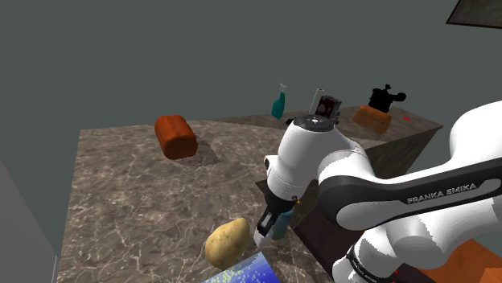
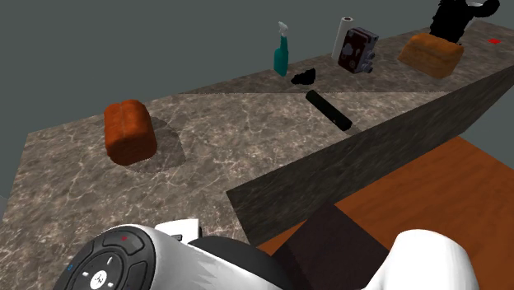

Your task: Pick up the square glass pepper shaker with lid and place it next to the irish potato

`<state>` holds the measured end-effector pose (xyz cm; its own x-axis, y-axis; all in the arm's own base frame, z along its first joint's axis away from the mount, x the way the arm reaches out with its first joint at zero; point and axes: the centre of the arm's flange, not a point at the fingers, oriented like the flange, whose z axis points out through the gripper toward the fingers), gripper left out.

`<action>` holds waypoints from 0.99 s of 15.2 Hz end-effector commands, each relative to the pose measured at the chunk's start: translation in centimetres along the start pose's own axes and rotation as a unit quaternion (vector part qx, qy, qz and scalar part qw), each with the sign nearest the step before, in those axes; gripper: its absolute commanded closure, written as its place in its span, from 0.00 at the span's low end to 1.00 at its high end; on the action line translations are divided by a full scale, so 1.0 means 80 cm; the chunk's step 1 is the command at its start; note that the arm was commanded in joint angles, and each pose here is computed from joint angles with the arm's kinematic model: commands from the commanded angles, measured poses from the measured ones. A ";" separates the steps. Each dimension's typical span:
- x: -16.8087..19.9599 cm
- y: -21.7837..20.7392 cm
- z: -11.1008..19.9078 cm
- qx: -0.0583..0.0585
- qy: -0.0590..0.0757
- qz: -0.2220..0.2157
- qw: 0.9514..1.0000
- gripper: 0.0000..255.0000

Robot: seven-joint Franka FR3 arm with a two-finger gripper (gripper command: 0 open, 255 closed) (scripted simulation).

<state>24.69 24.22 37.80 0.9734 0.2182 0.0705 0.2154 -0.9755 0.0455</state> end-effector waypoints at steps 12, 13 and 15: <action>-0.001 0.002 -0.057 -0.002 -0.006 0.001 1.000 0.00; -0.001 0.002 -0.057 -0.002 -0.006 0.001 1.000 0.00; -0.001 0.002 -0.057 -0.002 -0.006 0.001 1.000 0.00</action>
<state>24.26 24.21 42.28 0.9747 0.2156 0.0591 0.2128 -0.9758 0.0497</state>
